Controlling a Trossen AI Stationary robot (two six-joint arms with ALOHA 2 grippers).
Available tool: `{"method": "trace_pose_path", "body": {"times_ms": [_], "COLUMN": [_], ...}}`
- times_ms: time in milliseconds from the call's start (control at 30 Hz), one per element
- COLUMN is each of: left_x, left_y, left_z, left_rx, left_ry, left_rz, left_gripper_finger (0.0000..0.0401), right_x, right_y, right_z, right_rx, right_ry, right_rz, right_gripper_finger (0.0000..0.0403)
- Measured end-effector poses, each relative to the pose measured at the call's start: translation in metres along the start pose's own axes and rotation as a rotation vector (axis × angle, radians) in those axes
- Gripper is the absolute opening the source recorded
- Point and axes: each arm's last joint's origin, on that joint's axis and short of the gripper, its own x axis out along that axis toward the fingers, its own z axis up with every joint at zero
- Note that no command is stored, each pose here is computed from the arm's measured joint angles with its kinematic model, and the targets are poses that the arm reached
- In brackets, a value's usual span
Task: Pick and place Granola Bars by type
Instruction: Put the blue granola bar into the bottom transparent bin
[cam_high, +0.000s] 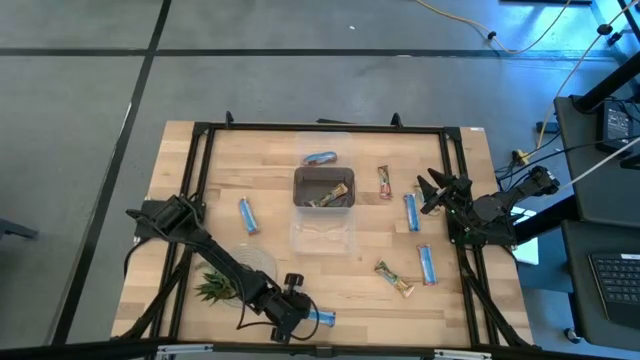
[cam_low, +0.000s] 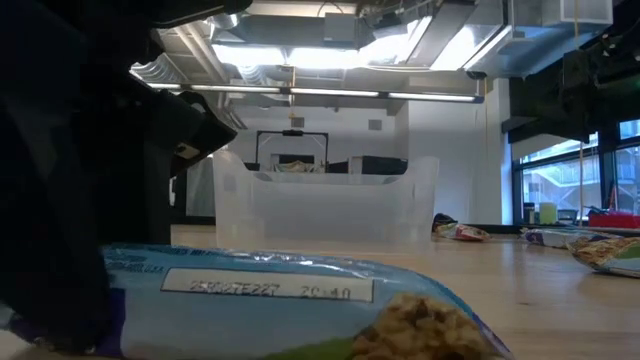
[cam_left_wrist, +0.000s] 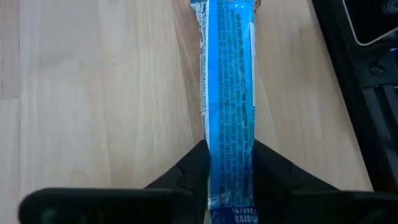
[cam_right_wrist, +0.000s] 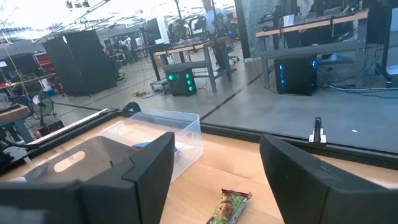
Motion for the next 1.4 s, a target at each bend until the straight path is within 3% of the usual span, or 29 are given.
{"method": "trace_pose_path", "body": {"times_ms": [233, 500, 700, 800, 1067, 1267, 1400], "left_x": [-0.012, -0.061, -0.102, -0.114, -0.104, -0.082, -0.071], "left_y": [0.006, 0.042, 0.081, 0.102, 0.158, 0.184, 0.194], "left_z": [0.006, 0.039, 0.062, 0.065, 0.057, 0.053, 0.048], "left_rx": [-0.05, -0.146, -0.144, -0.143, -0.252, -0.255, -0.244], "left_ry": [0.036, -0.044, -0.179, -0.178, -0.018, 0.074, 0.13], "left_rz": [-0.06, -0.039, 0.08, 0.178, 0.308, 0.287, 0.277], "left_gripper_finger": [0.0084, 0.0077, 0.0082, 0.0081, 0.0081, 0.0081, 0.008], "right_x": [0.0, 0.0, 0.0, 0.0, 0.0, 0.0, 0.0], "right_y": [0.0, 0.0, 0.0, 0.0, 0.001, 0.001, 0.001], "right_z": [0.0, 0.0, 0.0, 0.0, 0.0, 0.0, 0.001], "right_rx": [0.001, 0.015, 0.085, 0.108, 0.113, 0.119, 0.191], "right_ry": [0.0, 0.0, 0.0, 0.001, 0.005, 0.005, 0.012], "right_rz": [0.0, 0.001, 0.002, 0.003, 0.019, 0.02, 0.039], "right_gripper_finger": [0.0239, 0.0239, 0.0239, 0.0239, 0.0239, 0.0239, 0.0239]}}
